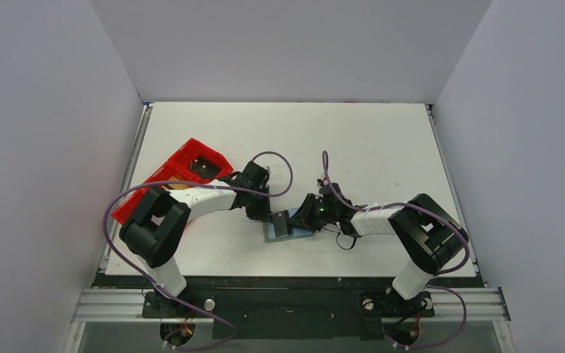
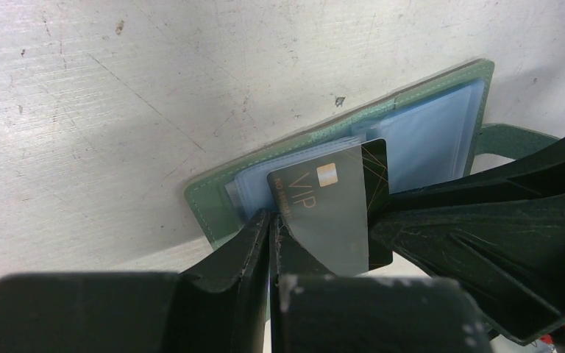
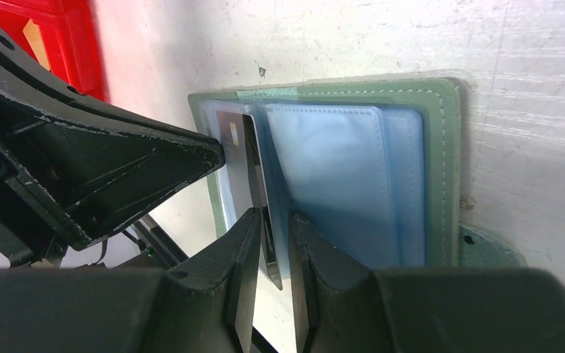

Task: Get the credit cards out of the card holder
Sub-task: Remove the credit card from the card holder.

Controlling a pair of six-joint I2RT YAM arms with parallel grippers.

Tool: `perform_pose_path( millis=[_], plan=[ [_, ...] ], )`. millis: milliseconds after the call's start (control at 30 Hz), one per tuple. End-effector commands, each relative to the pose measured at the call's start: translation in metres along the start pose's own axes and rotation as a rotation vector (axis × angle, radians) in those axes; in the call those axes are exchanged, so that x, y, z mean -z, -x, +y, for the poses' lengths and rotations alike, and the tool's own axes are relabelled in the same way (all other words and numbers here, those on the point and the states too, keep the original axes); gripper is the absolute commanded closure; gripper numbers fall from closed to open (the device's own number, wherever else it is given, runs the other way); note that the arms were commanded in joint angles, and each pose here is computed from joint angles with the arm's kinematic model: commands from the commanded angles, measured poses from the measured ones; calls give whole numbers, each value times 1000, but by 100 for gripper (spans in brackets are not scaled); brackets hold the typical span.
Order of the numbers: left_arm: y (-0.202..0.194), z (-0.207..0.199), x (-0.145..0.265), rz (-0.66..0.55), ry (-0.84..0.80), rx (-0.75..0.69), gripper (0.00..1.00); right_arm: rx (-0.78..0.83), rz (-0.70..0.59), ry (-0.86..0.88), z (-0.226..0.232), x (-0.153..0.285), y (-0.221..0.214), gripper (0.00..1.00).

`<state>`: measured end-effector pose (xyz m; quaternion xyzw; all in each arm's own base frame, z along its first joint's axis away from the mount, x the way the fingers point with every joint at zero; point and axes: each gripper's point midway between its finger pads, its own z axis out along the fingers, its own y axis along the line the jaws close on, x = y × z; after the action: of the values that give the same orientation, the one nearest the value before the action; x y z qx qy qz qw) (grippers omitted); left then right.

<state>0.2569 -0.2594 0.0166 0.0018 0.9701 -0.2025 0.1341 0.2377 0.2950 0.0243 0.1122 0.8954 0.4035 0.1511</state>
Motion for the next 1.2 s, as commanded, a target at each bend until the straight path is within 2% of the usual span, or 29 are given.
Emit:
perform_pose_path(
  millis=[0,400,1167],
  plan=[
    [-19,17,-21,48,71,-7,100,25,-17,55,20,-5,7,83],
    [-18,18,-20,50,77,-9,100,21,-31,40,14,-2,8,100],
    [-19,28,-22,63,98,0,100,20,-82,-10,-5,11,17,100]
  ],
)
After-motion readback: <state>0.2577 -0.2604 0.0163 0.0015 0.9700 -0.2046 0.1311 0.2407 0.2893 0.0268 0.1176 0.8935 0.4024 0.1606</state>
